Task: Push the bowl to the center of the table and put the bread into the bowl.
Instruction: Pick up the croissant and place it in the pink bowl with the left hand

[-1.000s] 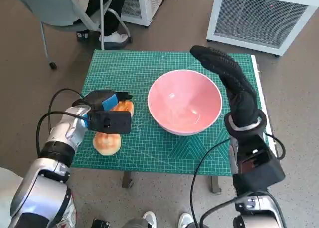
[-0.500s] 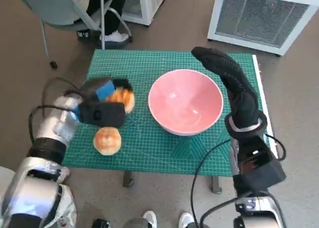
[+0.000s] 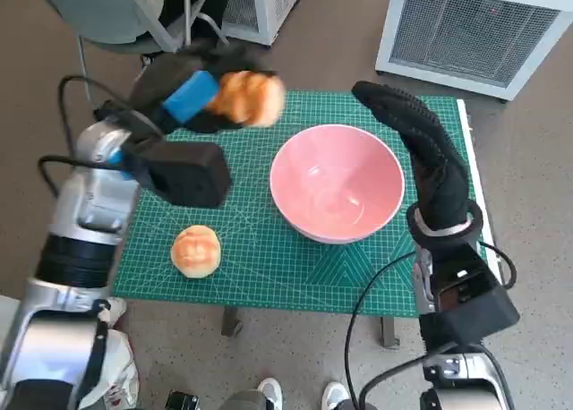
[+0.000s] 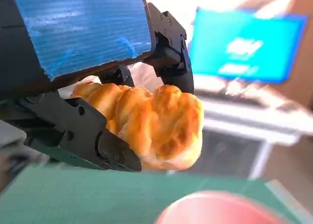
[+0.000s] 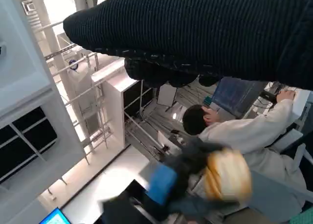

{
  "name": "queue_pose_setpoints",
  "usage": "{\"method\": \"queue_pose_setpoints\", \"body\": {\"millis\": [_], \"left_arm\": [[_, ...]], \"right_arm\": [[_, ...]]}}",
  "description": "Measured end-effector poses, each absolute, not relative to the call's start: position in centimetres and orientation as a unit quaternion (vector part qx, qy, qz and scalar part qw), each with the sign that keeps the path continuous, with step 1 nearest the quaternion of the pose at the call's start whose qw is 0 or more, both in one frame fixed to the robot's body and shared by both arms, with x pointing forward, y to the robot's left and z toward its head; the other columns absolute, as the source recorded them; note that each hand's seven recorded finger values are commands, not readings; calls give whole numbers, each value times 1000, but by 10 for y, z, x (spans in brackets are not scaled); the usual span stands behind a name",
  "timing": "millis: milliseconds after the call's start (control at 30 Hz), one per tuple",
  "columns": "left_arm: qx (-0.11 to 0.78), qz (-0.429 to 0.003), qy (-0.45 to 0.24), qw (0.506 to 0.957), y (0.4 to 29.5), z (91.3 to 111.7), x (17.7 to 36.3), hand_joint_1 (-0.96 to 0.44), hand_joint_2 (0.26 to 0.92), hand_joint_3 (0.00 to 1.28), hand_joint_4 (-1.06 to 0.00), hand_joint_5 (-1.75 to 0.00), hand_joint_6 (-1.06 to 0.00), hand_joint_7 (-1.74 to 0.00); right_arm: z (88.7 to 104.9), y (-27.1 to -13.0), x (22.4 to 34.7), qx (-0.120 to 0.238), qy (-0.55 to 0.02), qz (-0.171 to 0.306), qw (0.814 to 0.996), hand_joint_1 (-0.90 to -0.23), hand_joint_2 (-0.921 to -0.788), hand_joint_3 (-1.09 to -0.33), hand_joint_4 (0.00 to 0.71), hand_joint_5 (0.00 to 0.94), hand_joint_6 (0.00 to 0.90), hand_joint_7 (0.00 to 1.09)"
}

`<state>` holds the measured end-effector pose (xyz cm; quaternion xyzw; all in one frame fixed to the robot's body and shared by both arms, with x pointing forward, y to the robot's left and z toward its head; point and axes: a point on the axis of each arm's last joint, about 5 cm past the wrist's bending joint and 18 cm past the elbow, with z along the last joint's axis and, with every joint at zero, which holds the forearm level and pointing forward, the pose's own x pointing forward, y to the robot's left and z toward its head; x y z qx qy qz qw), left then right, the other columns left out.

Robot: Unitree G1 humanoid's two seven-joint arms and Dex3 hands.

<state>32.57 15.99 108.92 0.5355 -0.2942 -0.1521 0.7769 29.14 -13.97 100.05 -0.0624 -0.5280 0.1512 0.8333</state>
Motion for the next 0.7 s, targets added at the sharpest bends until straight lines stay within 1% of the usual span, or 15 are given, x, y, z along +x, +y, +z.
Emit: {"method": "queue_pose_setpoints", "body": {"millis": [100,233,400,567,600,633,667,700], "left_arm": [[530,-168,-314,770,148,1088,326,0,920,81,-688,-1110,-598,-1248],[523,-197,-322,764,134,1083,330,0,921,89,-675,-1142,-590,-1240],[522,-229,-315,759,120,1072,334,0,920,104,-661,-1188,-572,-1232],[521,-260,-294,758,109,1058,337,0,921,145,-608,-1243,-530,-1278],[520,-267,-287,759,108,1055,338,-1,920,164,-584,-1273,-511,-1293],[519,-273,-281,760,107,1053,339,-1,921,228,-500,-1339,-449,-1373],[519,-278,-275,760,106,1050,340,-1,921,253,-469,-1364,-425,-1403],[519,-283,-268,761,106,1048,340,-41,886,266,-333,-1099,-300,-1216]], "right_arm": [[1000,-140,291,-63,-528,150,834,-587,-921,-847,313,83,-1,798],[1000,-141,291,-63,-527,149,834,-584,-921,-847,313,86,-1,797],[1000,-143,291,-61,-527,148,835,-583,-921,-844,314,91,-1,795],[1000,-145,291,-55,-527,146,835,-580,-921,-838,312,95,-1,790],[999,-145,291,-55,-527,147,835,-579,-921,-836,311,96,-1,787],[999,-145,291,-55,-527,147,835,-576,-921,-835,310,97,-1,782],[999,-145,291,-55,-527,148,835,-575,-921,-835,309,97,-1,781],[999,-145,291,-55,-526,148,836,-574,-921,-834,308,98,-1,778]]}}
